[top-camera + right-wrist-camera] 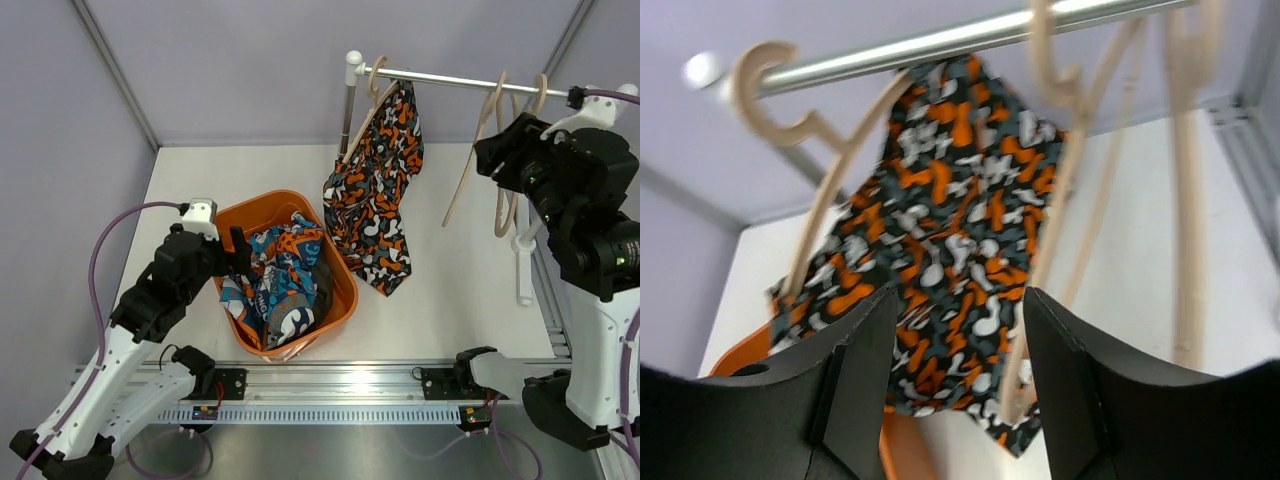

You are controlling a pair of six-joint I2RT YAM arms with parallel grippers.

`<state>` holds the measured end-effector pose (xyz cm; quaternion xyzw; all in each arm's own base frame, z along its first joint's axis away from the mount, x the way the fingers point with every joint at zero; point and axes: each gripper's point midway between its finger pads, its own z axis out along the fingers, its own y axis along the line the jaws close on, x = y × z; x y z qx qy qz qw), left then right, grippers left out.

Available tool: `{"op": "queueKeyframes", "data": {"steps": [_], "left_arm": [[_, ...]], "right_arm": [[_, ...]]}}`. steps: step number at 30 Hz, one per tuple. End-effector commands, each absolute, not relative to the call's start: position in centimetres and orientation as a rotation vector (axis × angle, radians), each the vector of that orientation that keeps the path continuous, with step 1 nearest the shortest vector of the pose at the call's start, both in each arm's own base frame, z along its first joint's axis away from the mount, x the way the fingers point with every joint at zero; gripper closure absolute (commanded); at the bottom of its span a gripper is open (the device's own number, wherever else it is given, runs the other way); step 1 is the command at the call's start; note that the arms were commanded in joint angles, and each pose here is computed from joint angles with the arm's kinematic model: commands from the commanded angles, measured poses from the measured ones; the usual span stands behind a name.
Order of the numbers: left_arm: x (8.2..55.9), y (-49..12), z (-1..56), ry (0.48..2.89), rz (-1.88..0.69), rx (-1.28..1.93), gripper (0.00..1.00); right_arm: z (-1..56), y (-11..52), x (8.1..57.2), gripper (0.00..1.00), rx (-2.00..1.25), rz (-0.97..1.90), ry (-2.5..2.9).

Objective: Remove the shorts from the hanger

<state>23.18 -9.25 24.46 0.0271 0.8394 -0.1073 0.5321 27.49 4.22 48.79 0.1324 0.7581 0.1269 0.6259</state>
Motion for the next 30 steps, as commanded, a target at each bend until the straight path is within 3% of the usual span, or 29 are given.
{"op": "queueKeyframes", "data": {"steps": [1,13,30], "left_arm": [[23.5,-9.8,24.6,1.983,-0.283,0.071,0.01],[23.0,-9.4,24.3,1.999,-0.267,0.067,0.01],[19.9,-7.4,24.6,1.919,-0.296,0.028,0.01]], "right_arm": [[47.4,9.0,30.1,0.39,0.212,0.350,1.821],[47.8,20.9,37.4,0.37,0.100,0.443,1.765],[43.3,22.7,46.4,0.31,0.222,0.193,1.703]]}}
